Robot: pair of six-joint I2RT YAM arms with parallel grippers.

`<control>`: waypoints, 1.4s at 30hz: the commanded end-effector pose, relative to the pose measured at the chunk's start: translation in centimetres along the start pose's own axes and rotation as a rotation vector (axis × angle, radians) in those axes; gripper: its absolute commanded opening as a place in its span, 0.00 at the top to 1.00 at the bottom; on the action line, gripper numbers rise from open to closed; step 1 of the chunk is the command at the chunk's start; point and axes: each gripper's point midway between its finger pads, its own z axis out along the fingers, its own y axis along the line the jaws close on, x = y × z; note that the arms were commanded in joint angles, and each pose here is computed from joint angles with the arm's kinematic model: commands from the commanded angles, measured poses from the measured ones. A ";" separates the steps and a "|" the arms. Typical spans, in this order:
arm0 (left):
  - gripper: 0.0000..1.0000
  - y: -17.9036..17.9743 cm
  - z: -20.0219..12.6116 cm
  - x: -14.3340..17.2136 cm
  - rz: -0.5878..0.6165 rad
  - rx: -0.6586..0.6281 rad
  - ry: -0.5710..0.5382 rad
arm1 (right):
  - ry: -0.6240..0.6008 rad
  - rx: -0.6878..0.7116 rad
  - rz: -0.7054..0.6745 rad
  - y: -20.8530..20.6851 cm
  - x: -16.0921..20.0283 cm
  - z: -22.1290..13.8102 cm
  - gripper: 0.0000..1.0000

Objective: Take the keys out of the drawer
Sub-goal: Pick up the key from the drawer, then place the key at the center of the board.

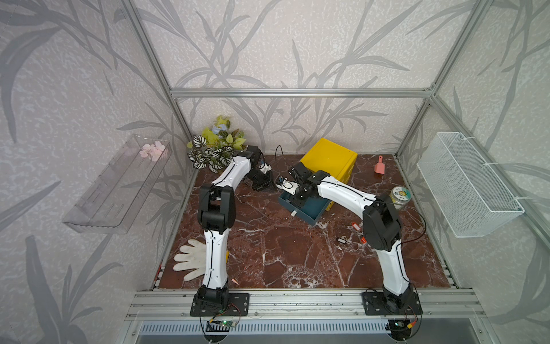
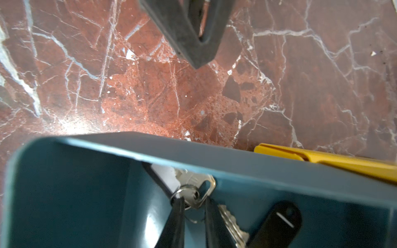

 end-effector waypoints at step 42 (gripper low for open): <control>0.80 -4.4 -8.4 -2.9 0.171 -0.060 -0.292 | -0.385 -0.008 0.312 0.4 -1.5 -19.1 1.00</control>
